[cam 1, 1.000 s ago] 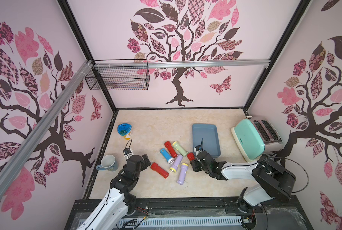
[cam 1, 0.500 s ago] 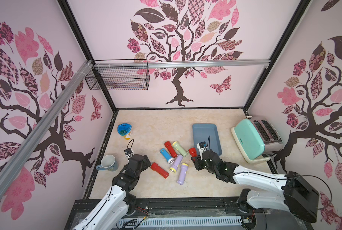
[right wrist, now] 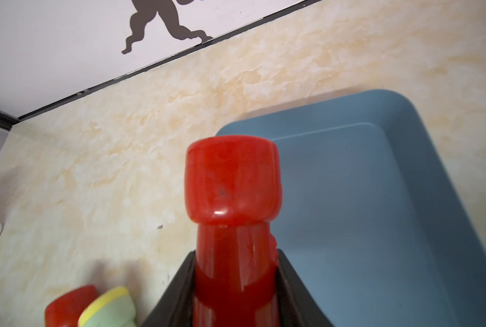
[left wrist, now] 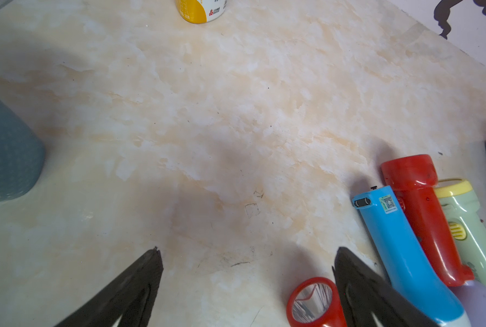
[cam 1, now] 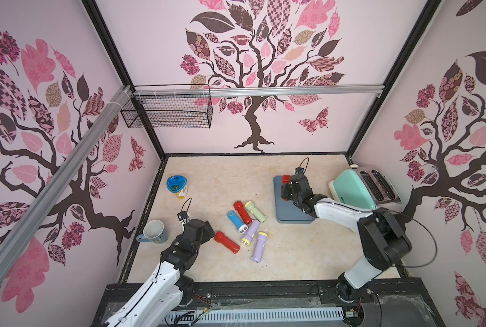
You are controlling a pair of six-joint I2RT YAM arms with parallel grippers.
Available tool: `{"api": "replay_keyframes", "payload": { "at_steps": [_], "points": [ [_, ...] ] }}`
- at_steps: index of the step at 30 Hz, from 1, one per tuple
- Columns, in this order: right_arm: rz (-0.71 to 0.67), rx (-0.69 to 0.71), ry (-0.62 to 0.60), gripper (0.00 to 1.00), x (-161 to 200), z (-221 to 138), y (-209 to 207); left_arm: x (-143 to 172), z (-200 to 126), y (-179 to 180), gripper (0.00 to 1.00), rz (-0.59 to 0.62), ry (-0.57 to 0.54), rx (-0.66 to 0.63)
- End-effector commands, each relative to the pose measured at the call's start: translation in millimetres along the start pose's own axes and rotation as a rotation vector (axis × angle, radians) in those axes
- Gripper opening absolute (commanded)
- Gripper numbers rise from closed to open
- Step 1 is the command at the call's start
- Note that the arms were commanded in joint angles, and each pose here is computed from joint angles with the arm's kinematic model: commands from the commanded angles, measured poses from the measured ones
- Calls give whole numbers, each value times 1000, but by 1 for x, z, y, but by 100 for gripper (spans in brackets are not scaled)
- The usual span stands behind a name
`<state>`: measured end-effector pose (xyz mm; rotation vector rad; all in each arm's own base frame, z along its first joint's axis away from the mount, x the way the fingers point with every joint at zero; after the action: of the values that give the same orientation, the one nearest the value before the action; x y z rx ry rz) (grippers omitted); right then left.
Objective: Put the flashlights into the storage boxes
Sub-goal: Place the flashlight at the storage box.
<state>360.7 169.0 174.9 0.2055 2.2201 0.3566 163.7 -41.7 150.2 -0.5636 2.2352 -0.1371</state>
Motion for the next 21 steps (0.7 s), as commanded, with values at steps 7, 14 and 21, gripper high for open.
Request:
{"api": "replay_keyframes", "payload": {
  "at_steps": [7,14,21],
  "points": [
    [8,-12,144,34,9,67,9,-8,-5,-2,98,-27,-39,14],
    [-36,-10,215,38,18,96,11,-8,-5,-2,98,-21,-51,32],
    [-86,6,190,39,3,104,18,-7,-4,-5,98,-8,-28,45]
  ]
}}
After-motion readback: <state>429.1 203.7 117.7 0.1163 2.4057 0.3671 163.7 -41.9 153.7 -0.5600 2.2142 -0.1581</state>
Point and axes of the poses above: each gripper's point midway between its finger pads, its own z axis out along the fingers, its own y axis along the line the jaws close on, x = y × z, the point moved 10 cm from there along -z, back along the fingers, and after that the axes turned 2 degrees about -z, right-handed, at the moved point
